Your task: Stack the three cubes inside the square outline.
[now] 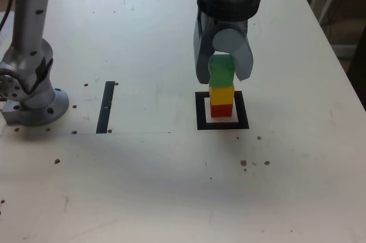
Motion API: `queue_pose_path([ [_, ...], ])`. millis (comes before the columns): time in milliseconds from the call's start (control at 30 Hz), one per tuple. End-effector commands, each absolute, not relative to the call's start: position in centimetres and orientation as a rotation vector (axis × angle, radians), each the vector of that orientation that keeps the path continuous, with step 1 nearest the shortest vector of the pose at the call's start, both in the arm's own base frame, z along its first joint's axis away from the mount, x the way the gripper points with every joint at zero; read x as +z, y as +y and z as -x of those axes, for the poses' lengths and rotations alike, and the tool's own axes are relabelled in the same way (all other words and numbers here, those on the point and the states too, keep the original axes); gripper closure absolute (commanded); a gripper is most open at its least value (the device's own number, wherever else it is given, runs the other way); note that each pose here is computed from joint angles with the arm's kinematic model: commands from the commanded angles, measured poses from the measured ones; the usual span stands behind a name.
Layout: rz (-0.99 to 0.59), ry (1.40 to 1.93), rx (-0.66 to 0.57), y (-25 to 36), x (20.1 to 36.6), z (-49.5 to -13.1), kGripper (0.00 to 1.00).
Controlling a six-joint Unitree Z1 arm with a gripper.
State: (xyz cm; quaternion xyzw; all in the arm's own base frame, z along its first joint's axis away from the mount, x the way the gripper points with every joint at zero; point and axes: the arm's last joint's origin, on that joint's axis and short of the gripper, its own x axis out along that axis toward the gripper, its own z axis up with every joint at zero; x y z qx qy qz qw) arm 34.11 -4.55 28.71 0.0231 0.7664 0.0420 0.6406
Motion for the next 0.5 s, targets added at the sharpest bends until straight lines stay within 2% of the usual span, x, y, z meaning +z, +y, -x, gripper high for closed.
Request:
queue_pose_path([
  [0,-0.05,1.75,0.095,-4.5,28.5,-34.2,0.69],
  [467,-0.05,1.757,0.093,-4.3,27.3,-34.3,0.62],
])
